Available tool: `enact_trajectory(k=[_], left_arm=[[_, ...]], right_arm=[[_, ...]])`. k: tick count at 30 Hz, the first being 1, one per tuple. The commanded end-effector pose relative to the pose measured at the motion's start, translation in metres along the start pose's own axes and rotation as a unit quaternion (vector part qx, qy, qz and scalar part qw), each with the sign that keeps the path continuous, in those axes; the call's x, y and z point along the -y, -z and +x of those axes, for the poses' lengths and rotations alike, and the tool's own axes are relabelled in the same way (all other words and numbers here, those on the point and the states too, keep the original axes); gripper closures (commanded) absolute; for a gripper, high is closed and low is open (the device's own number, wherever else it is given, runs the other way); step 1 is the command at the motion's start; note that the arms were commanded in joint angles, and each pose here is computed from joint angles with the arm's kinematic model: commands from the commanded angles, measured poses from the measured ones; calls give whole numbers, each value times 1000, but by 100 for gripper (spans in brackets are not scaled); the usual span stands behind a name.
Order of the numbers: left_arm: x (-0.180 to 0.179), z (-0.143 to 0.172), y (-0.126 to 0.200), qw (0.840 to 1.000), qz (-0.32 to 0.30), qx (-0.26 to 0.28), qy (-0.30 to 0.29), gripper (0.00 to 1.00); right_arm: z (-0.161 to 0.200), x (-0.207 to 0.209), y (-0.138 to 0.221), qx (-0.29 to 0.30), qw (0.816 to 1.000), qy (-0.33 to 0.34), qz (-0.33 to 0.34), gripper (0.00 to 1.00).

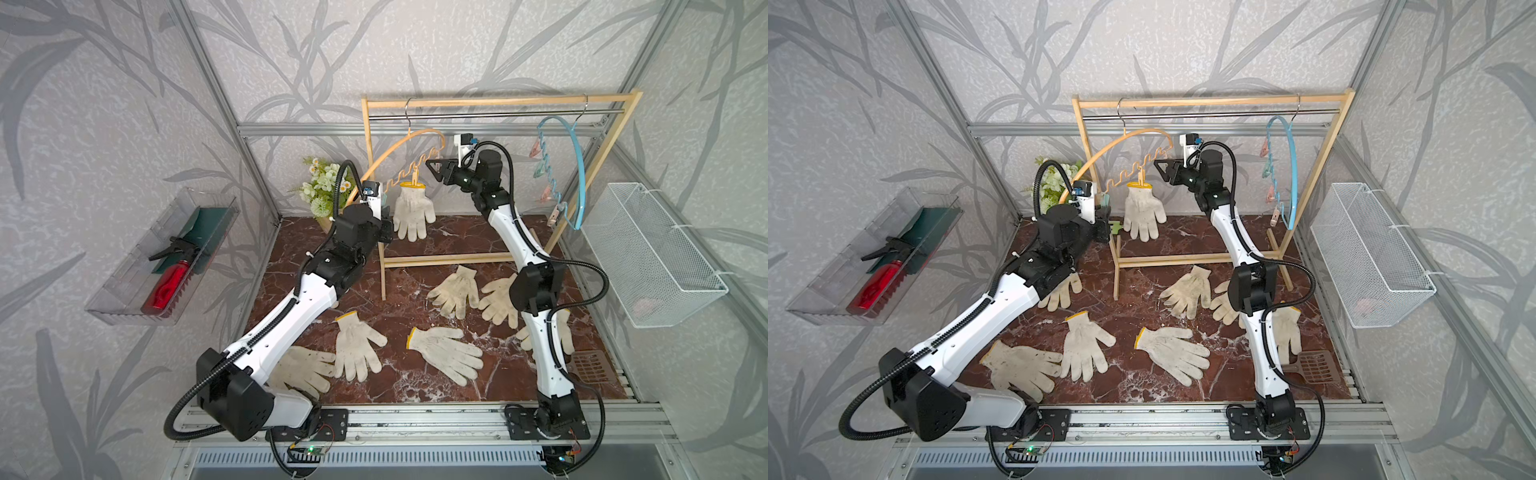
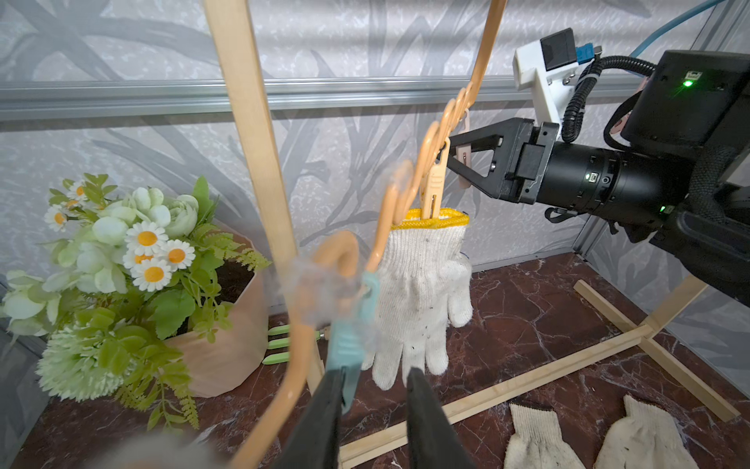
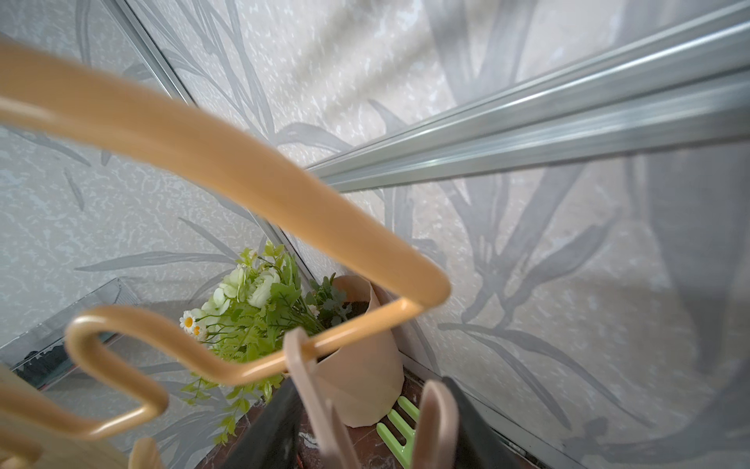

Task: Clip the gloves onto a hanger to dry
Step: Open the clamp at the hanger.

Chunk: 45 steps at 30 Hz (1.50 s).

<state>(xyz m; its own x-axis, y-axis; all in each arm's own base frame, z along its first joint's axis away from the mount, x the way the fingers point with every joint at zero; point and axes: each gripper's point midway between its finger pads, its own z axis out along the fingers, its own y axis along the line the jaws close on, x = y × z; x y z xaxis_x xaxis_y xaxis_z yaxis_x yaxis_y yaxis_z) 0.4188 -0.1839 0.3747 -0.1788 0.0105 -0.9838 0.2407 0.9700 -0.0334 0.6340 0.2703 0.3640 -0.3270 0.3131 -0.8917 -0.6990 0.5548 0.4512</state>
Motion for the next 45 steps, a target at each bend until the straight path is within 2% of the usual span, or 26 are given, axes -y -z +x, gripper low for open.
enact_trajectory(k=[1,15,24,45], left_arm=[[-3,-16,3,1000,-3,11,-2,72],[-4,-17,3,1000,-2,12,-4,72],[-4,-17,4,1000,-1,12,-3,72],[-3,-15,3,1000,3,11,-1,72]], right_arm=[[-20,-12,3,30,999,16,-28,46],[-26,-13,6,39,998,4,-52,47],[-21,-9,5,33,998,-10,-49,50],[-22,-6,8,26,1000,-8,-5,52]])
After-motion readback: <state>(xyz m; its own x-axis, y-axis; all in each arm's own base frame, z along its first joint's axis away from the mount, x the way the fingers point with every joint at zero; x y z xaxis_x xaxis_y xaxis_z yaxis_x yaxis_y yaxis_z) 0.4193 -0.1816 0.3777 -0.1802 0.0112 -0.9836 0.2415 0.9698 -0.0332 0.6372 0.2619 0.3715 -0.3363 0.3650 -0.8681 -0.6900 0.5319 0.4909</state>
